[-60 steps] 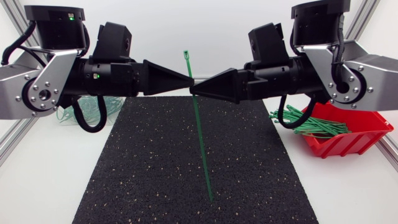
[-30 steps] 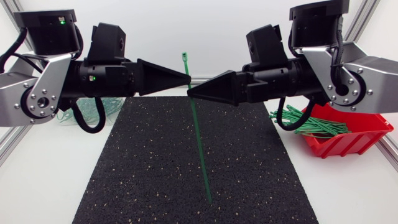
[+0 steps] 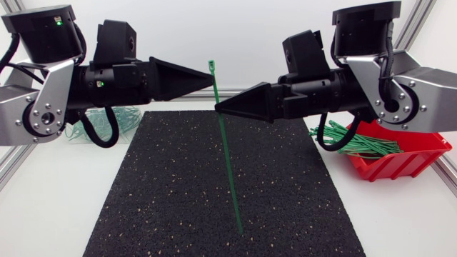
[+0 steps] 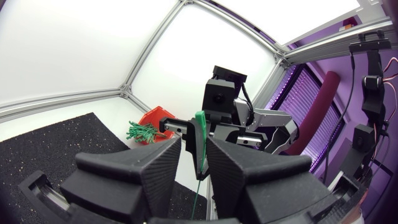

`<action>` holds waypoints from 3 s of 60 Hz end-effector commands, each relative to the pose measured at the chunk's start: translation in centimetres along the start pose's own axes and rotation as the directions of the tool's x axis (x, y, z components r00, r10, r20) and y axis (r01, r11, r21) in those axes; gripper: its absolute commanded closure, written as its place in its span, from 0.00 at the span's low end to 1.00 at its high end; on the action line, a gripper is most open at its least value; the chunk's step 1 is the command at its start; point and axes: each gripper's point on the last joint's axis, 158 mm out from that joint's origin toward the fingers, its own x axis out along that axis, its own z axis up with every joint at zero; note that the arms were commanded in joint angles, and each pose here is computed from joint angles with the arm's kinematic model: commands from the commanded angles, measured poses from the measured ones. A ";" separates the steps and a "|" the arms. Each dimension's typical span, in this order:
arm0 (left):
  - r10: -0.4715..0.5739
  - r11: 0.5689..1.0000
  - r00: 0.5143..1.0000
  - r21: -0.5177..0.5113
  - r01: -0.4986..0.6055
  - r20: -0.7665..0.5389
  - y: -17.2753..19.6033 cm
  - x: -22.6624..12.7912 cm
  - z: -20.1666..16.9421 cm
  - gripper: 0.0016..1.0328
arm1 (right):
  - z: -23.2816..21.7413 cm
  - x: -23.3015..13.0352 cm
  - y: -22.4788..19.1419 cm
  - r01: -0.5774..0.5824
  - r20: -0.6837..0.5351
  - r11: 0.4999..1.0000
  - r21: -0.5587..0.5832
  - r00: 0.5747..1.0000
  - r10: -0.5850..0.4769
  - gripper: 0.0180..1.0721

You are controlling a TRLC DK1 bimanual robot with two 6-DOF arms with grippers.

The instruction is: Take a green cable tie from the red box, thread the tail through the head to close it, then place it in the transparent bin on the left.

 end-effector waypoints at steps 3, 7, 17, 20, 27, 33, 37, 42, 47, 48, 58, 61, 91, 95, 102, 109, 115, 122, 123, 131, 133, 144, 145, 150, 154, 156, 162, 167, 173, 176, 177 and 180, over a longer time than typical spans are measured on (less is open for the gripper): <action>0.005 1.000 1.000 -0.012 -0.005 0.014 0.0 -0.4 0.1 0.70 | -1.1 0.5 -0.2 -0.008 -0.017 0.999 0.040 1.000 0.009 0.95; 0.004 1.000 1.000 -0.010 -0.004 0.014 -0.1 -0.4 0.1 0.70 | -1.2 0.5 -0.4 -0.006 -0.018 0.999 0.043 1.000 0.007 0.95; 0.000 1.000 1.000 -0.005 0.001 0.018 -0.3 -0.4 0.3 0.70 | -1.2 0.5 -0.5 -0.004 -0.019 0.999 0.047 1.000 0.005 0.95; -0.002 1.000 1.000 -0.005 0.002 0.017 -0.4 -0.4 0.2 0.70 | -1.3 0.6 -0.6 -0.002 -0.020 0.999 0.050 1.000 0.003 0.95; -0.007 1.000 1.000 0.000 0.007 0.016 -0.7 -0.3 0.2 0.70 | -1.3 0.6 -0.8 -0.001 -0.022 0.999 0.054 1.000 0.002 0.95; -0.010 1.000 1.000 0.001 0.010 0.015 -0.8 -0.3 0.1 0.71 | -1.3 0.6 -0.8 0.001 -0.021 0.999 0.054 1.000 0.000 0.95; -0.011 1.000 1.000 0.005 0.011 0.017 -0.9 -0.3 0.2 0.72 | -1.3 0.6 -0.8 0.002 -0.021 0.999 0.054 1.000 -0.001 0.95; -0.013 1.000 1.000 0.003 0.013 0.014 -1.0 -0.3 0.1 0.76 | -1.3 0.6 -0.8 0.002 -0.020 0.999 0.054 1.000 -0.001 0.95; -0.012 1.000 1.000 0.001 0.012 0.013 -0.9 -0.3 0.0 0.77 | -1.3 0.6 -0.8 0.002 -0.020 0.999 0.054 1.000 -0.001 0.95; -0.015 1.000 1.000 0.001 0.015 0.011 -1.0 -0.2 -0.1 0.77 | -1.3 0.6 -0.8 0.002 -0.020 0.999 0.054 1.000 -0.001 0.95; -0.015 1.000 1.000 0.000 0.015 0.009 -1.0 -0.1 -0.2 0.82 | -1.2 0.5 -0.7 0.002 -0.018 0.999 0.050 1.000 -0.001 0.95; -0.016 1.000 1.000 -0.002 0.016 0.008 -0.9 0.0 -0.3 0.83 | -1.2 0.6 -0.6 0.000 -0.018 0.999 0.049 1.000 0.001 0.95; -0.023 1.000 1.000 -0.005 0.023 -0.002 -1.1 0.2 -0.8 0.93 | -1.1 0.4 -0.5 0.002 -0.015 0.999 0.045 1.000 -0.002 0.95; -0.023 1.000 1.000 -0.005 0.023 -0.002 -1.1 0.2 -0.8 0.93 | -1.1 0.4 -0.5 0.002 -0.015 0.999 0.044 1.000 -0.002 0.95; -0.023 1.000 1.000 0.000 0.023 0.001 -1.1 0.2 -0.7 0.93 | -1.2 0.5 -0.5 0.001 -0.016 0.999 0.046 1.000 -0.001 0.95; -0.022 1.000 1.000 0.000 0.022 0.003 -1.1 0.1 -0.7 0.96 | -1.2 0.5 -0.5 0.001 -0.017 0.999 0.047 1.000 -0.001 0.95; -0.024 1.000 1.000 0.003 0.024 0.004 -1.2 0.1 -0.6 0.96 | -1.3 0.6 -0.7 0.004 -0.020 0.999 0.052 1.000 -0.003 0.95; -0.024 1.000 1.000 0.007 0.024 0.006 -1.3 0.1 -0.4 0.96 | -1.9 1.3 -0.8 -0.007 -0.040 0.997 0.071 0.999 0.010 0.95; -0.024 1.000 1.000 0.007 0.024 0.006 -1.3 0.1 -0.4 0.96 | -1.9 1.4 -0.8 -0.008 -0.041 0.997 0.070 0.999 0.011 0.95; -0.023 1.000 1.000 0.005 0.023 0.007 -1.3 0.1 -0.5 0.96 | -2.2 2.1 -0.3 -0.024 -0.055 0.997 0.070 0.998 0.028 0.95; -0.023 1.000 1.000 0.005 0.023 0.007 -1.3 0.1 -0.5 0.96 | -2.3 2.1 -0.4 -0.023 -0.056 0.997 0.071 0.998 0.027 0.95; -0.020 1.000 1.000 0.002 0.020 0.008 -1.1 0.0 -0.5 0.96 | -2.3 2.2 -0.4 -0.023 -0.057 0.997 0.071 0.998 0.027 0.95; -0.020 1.000 1.000 0.002 0.020 0.008 -1.1 0.0 -0.5 0.96 | -2.3 2.1 -0.5 -0.022 -0.056 0.997 0.071 0.998 0.026 0.95; -0.016 1.000 1.000 0.004 0.016 0.011 -1.1 -0.1 -0.4 0.96 | -2.0 1.9 -1.0 -0.001 -0.048 0.997 0.071 0.999 0.005 0.92; -0.013 1.000 1.000 0.008 0.013 0.015 -1.2 -0.3 -0.2 0.96 | -1.7 1.5 -1.5 0.025 -0.039 0.997 0.068 0.999 -0.023 0.73; -0.007 1.000 1.000 0.010 0.006 0.022 -1.1 -0.5 0.0 0.96 | -1.5 1.2 -1.8 0.039 -0.036 0.997 0.072 0.999 -0.037 0.65; 0.013 1.000 0.999 0.013 -0.013 0.037 -0.8 -1.1 0.7 0.96 | -1.5 0.6 -2.8 0.088 -0.053 0.994 0.067 0.995 -0.084 0.55; 0.041 0.999 0.998 0.002 -0.041 0.046 0.0 -1.5 1.2 0.96 | -2.3 0.3 -3.9 0.162 -0.105 0.986 0.031 0.982 -0.158 0.48; 0.080 0.997 0.996 0.006 -0.081 0.027 0.8 -1.6 1.0 0.96 | -3.1 -0.1 -4.9 0.236 -0.160 0.971 -0.035 0.958 -0.238 0.39; 0.141 0.990 0.990 0.029 -0.141 -0.003 1.9 -1.6 0.7 0.96 | -3.9 -0.4 -5.6 0.277 -0.201 0.957 -0.088 0.936 -0.289 0.32; 0.154 0.987 0.988 0.034 -0.154 -0.011 2.2 -1.6 0.6 0.96 | -4.2 -0.4 -5.7 0.283 -0.210 0.954 -0.099 0.931 -0.298 0.30; 0.201 0.979 0.978 0.057 -0.198 -0.050 3.3 -1.7 -0.1 0.96 | -4.5 -0.5 -6.1 0.302 -0.226 0.944 -0.131 0.918 -0.325 0.25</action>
